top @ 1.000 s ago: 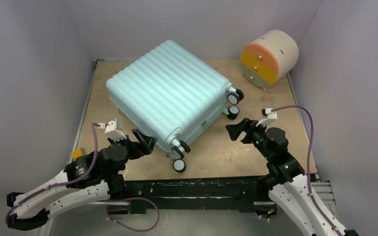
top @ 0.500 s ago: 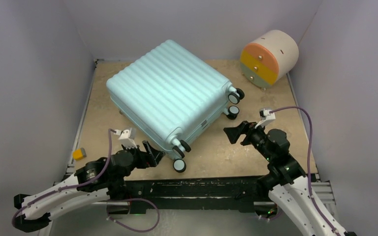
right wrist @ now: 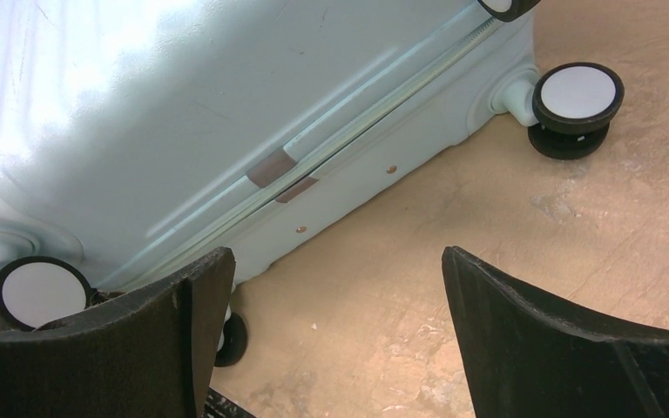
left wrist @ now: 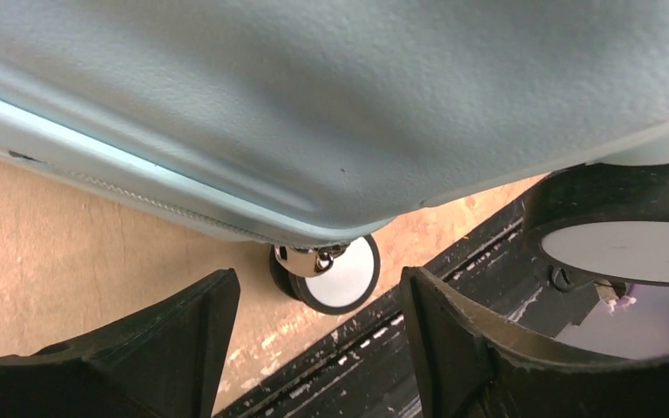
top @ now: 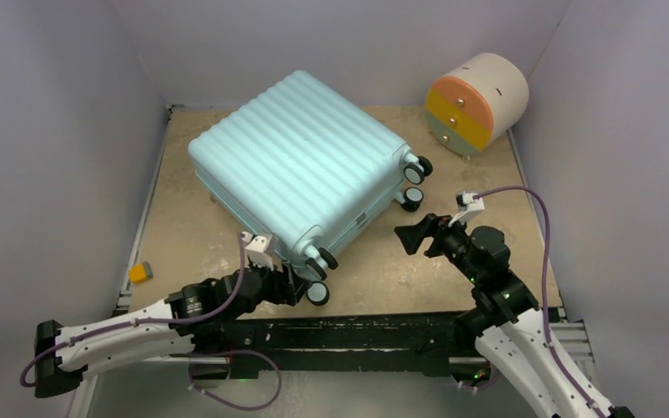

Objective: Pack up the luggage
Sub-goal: Zip the luggage at the center of the board.

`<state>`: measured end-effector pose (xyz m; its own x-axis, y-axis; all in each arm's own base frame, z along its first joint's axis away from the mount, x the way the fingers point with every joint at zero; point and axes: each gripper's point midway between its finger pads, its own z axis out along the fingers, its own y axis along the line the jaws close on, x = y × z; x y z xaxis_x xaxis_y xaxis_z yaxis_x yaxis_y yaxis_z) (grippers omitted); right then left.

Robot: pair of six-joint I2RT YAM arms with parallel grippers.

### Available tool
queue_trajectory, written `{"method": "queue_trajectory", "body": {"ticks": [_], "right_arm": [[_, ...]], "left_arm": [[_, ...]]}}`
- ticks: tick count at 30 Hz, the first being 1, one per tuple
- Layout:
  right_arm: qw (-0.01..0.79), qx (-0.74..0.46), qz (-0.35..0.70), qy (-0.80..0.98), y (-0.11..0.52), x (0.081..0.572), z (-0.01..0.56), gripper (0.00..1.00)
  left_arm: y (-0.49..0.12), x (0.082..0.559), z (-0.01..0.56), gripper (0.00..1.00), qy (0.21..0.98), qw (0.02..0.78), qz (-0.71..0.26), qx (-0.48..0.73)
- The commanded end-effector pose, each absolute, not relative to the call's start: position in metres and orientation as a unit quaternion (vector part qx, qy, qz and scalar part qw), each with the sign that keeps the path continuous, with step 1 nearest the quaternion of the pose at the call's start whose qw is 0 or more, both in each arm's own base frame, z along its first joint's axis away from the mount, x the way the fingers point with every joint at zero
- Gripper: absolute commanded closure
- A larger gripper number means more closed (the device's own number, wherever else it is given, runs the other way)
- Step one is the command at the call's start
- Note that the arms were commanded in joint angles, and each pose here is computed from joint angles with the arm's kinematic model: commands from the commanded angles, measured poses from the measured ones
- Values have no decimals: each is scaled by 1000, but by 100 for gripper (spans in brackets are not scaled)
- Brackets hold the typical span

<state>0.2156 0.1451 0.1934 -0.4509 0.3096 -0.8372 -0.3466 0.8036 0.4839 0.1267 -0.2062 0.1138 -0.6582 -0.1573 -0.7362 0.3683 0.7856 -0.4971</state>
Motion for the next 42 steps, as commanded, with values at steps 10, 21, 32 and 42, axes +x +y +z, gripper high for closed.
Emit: {"method": "queue_trajectory", "body": {"ticks": [10,21,32,42], "right_arm": [[527,-23,315,789,149,219,196,9],[527,-20,313,790,148,220,197,9],[526,-19,316,789,149,221,201,9],[528,-16,318,787,150,222,205,9]], "left_arm": [[-204,147,117,40,813,500,-294,43],[-208,145,117,57,795,526,-296,58],[-216,143,121,69,785,530,-315,61],[-221,141,121,88,783,527,-325,62]]}}
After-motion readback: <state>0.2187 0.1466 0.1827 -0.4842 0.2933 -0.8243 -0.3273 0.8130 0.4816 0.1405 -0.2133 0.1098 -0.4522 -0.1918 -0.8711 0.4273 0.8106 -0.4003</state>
